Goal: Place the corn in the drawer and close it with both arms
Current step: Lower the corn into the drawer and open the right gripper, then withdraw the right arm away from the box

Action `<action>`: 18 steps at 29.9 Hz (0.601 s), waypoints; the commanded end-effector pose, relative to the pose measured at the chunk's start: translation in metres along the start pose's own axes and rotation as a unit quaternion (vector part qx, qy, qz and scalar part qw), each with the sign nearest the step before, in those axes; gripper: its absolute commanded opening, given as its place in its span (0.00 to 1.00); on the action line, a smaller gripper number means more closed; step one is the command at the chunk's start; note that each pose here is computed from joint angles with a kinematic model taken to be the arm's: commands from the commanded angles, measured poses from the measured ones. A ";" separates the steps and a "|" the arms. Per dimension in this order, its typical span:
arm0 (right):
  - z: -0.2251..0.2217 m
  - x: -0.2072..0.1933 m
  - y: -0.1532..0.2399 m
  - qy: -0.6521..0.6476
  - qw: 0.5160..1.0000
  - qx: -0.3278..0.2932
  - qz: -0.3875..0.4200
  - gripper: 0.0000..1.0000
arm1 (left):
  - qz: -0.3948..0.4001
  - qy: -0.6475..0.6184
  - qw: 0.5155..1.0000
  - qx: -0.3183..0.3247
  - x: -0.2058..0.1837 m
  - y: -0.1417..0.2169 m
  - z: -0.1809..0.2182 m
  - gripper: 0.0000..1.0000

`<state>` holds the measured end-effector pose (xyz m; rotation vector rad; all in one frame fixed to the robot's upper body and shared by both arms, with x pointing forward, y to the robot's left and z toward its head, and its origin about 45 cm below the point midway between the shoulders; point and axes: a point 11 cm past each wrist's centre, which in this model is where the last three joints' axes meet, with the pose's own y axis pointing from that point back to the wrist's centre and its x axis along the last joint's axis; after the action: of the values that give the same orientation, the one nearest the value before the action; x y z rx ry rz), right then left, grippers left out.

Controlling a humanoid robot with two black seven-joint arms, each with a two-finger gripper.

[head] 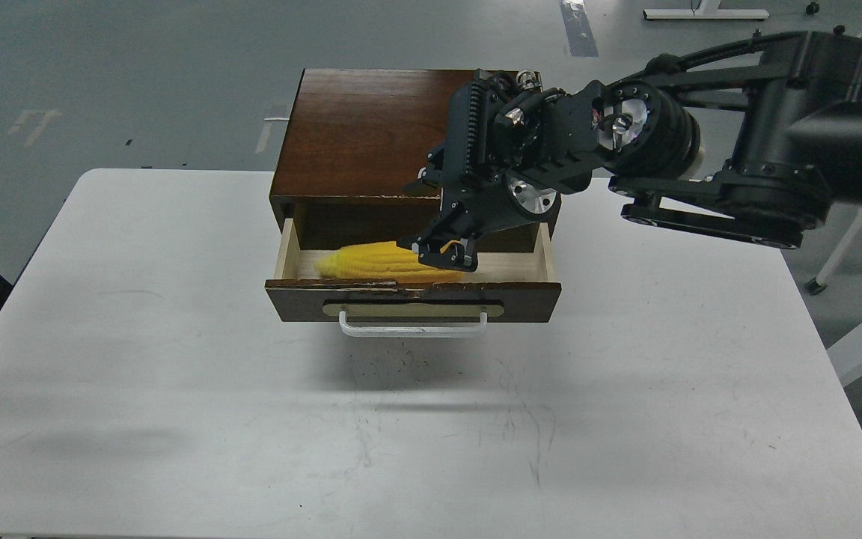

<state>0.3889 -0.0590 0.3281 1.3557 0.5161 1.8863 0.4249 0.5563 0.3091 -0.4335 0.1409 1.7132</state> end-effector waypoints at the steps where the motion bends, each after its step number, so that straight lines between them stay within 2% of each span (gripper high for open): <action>1: 0.000 0.002 0.001 0.000 1.000 0.000 0.001 0.65 | 0.002 -0.004 1.000 -0.002 0.003 0.001 0.004 0.98; 6: 0.005 0.010 0.003 -0.003 1.000 -0.007 0.014 0.66 | 0.004 -0.006 1.000 -0.004 0.005 0.002 0.008 0.98; 9: 0.031 0.044 0.017 -0.046 0.995 -0.039 0.081 0.83 | 0.004 -0.017 1.000 0.004 0.008 0.003 0.010 0.98; 10: 0.041 0.055 0.024 -0.089 0.989 -0.045 0.113 0.93 | 0.005 -0.018 1.000 0.005 0.009 0.003 0.011 0.98; 11: 0.053 0.064 0.032 -0.143 0.978 -0.048 0.147 0.99 | 0.005 -0.019 1.000 0.003 0.010 0.003 0.012 0.98; 12: 0.053 0.064 0.032 -0.143 0.978 -0.048 0.147 0.99 | 0.005 -0.019 1.000 0.003 0.010 0.003 0.012 0.98; 15: 0.083 0.077 0.054 -0.279 0.933 -0.053 0.220 1.00 | 0.010 -0.022 1.000 -0.011 0.015 0.004 0.024 0.98; 18: 0.116 0.072 0.100 -0.405 0.861 -0.063 0.300 1.00 | 0.002 -0.025 1.000 -0.014 0.012 0.003 0.035 0.98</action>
<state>0.4370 -0.0496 0.4487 1.9845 -0.2335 1.6755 0.4136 0.5774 0.3271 -0.4077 0.0923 1.7404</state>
